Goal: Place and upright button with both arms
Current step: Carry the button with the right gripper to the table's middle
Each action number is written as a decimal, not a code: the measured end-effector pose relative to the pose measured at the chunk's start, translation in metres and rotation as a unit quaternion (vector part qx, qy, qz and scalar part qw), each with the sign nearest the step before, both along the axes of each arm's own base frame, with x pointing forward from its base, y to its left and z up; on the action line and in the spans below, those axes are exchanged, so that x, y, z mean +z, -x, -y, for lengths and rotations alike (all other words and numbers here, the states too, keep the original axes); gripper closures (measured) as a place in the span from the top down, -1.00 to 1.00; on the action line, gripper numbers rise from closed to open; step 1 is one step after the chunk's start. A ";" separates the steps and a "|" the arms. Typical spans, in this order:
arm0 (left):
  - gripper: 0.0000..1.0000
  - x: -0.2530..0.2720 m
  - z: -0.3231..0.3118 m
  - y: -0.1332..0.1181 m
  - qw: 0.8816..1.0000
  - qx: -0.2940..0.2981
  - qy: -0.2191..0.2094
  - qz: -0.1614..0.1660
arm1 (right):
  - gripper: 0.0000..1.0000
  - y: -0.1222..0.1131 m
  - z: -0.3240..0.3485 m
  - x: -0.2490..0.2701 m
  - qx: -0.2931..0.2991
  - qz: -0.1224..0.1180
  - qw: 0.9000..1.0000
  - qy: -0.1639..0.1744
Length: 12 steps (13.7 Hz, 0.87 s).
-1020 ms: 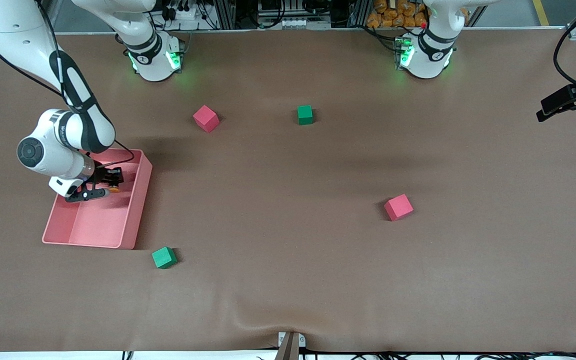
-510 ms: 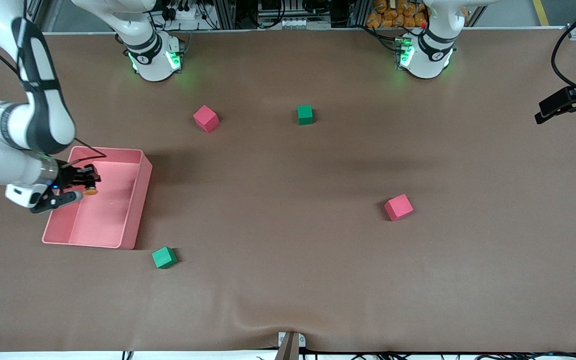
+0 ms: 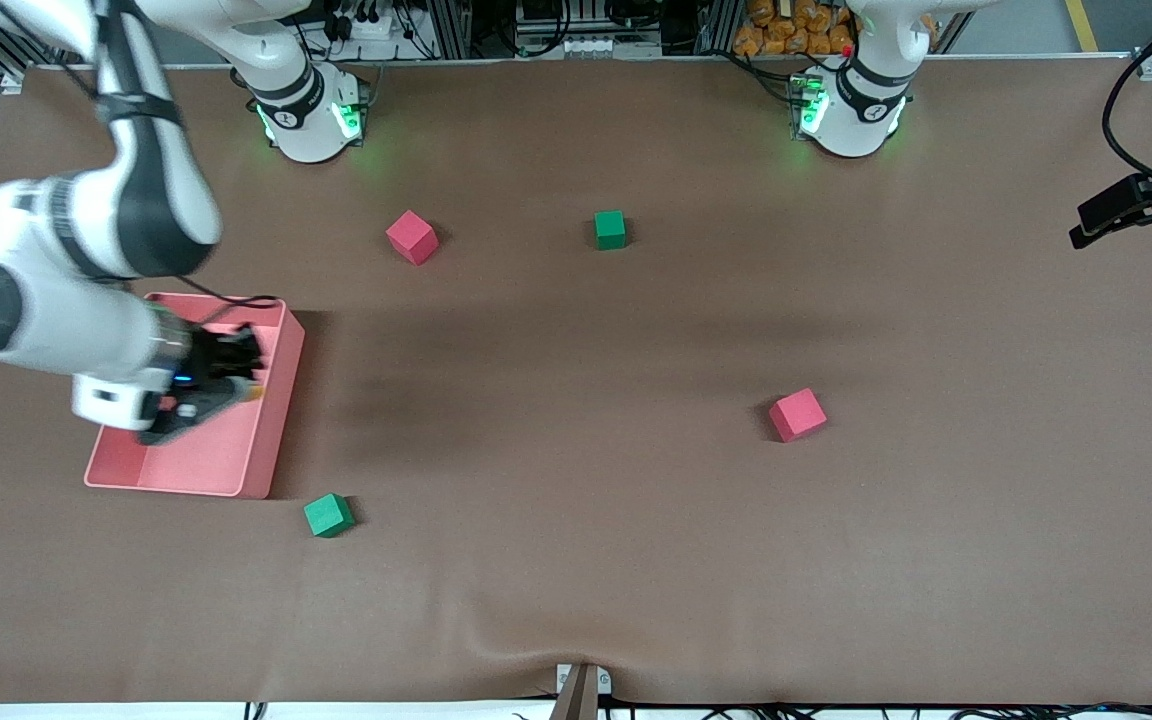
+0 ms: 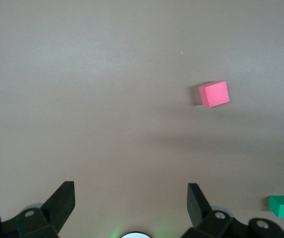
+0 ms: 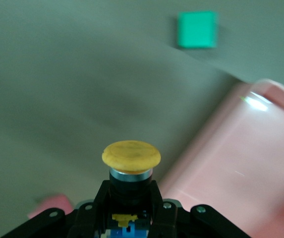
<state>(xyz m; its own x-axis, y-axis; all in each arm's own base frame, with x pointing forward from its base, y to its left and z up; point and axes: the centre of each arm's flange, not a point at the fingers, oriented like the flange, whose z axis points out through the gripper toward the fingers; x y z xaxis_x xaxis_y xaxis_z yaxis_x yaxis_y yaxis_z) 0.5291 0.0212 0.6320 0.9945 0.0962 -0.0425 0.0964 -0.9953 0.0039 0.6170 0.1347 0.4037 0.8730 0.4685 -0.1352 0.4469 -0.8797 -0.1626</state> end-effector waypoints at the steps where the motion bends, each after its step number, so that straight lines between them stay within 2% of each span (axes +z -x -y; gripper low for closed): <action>1: 1.00 0.000 0.000 0.000 1.000 0.000 0.000 0.000 | -0.32 0.000 -0.038 -0.015 -0.006 -0.001 1.000 -0.004; 4: 1.00 -0.002 0.000 -0.001 1.000 0.000 0.000 -0.002 | -0.32 0.011 -0.139 -0.050 -0.036 0.014 0.999 0.003; 8: 1.00 -0.002 0.000 -0.002 1.000 0.000 0.000 0.003 | -0.32 0.038 -0.214 -0.070 -0.095 0.005 0.995 0.011; 12: 1.00 -0.002 0.000 -0.003 1.000 0.000 0.000 0.003 | -0.32 0.068 -0.283 -0.119 -0.171 0.014 0.985 0.026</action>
<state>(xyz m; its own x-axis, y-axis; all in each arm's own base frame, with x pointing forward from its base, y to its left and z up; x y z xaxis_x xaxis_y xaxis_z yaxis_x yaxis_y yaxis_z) 0.5321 0.0211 0.6297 0.9948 0.0958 -0.0360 0.0960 -0.9954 0.0043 0.5494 0.4182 0.2843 0.9822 0.1401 -0.1254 0.1272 -0.9862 -0.1057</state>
